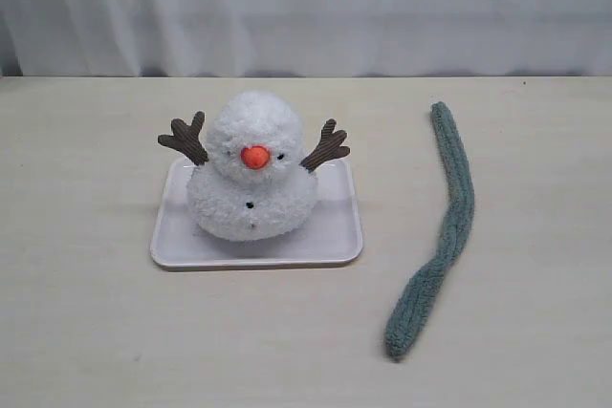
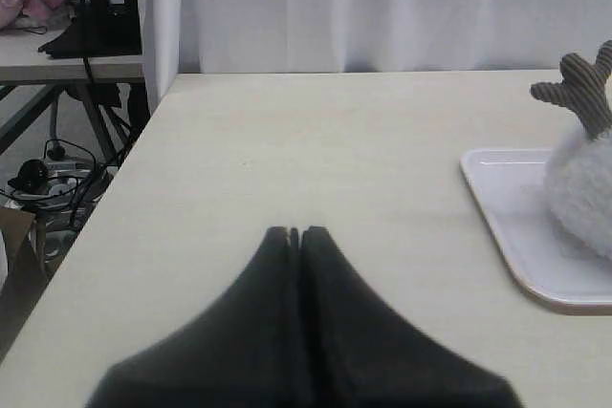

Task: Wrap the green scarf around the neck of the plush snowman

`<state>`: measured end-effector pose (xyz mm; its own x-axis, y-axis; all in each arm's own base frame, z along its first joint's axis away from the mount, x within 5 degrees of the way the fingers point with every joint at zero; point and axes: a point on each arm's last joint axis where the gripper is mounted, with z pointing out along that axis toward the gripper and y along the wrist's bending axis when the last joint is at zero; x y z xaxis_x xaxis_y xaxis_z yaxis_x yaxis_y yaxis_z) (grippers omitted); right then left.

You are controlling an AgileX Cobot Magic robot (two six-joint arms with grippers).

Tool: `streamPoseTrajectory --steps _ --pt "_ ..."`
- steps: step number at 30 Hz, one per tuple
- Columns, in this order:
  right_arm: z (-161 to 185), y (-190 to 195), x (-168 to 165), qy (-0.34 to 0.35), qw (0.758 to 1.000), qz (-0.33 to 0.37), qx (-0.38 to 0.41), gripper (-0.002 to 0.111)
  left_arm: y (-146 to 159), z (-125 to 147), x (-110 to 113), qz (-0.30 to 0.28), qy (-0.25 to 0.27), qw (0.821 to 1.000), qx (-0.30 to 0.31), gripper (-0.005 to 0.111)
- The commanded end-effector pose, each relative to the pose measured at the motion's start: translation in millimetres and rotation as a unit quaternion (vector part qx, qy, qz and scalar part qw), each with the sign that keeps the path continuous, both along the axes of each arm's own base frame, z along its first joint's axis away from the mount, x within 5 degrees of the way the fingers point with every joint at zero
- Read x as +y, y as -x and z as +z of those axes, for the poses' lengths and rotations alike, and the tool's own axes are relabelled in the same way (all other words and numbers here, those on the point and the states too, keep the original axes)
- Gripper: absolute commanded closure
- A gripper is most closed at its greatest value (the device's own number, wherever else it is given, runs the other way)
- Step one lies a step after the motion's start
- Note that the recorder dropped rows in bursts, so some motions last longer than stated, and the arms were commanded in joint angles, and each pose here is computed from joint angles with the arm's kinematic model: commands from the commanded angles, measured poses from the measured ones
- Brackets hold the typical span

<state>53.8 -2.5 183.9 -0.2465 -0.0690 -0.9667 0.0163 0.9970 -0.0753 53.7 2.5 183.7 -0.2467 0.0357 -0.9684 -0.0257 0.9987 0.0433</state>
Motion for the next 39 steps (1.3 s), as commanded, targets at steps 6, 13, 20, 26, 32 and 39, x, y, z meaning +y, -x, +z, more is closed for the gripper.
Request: streamPoseTrajectory --steps 6,13,20,26,32,39 --pt "28 -2 1 0.015 0.987 0.008 -0.159 0.104 0 0 0 0.000 0.001 1.000 -0.006 0.107" --pt "59 6 4 0.019 0.943 0.018 -0.332 0.104 0 0 0 0.000 0.001 1.000 -0.006 0.107" --pt "72 13 4 -0.169 0.898 0.053 -0.402 0.104 0 0 0 0.000 0.001 1.000 -0.006 0.107" --pt "83 17 4 -0.231 0.876 0.065 -0.419 0.103 0 0 0 0.000 0.001 1.000 -0.006 0.107" --pt "118 9 3 -0.213 0.926 0.031 -0.310 0.070 0 0 0 0.000 0.001 1.000 -0.005 0.107" --pt "143 -15 -1 -0.181 0.969 -0.018 -0.165 0.028 0 0 0 0.000 0.001 1.000 -0.006 0.107"
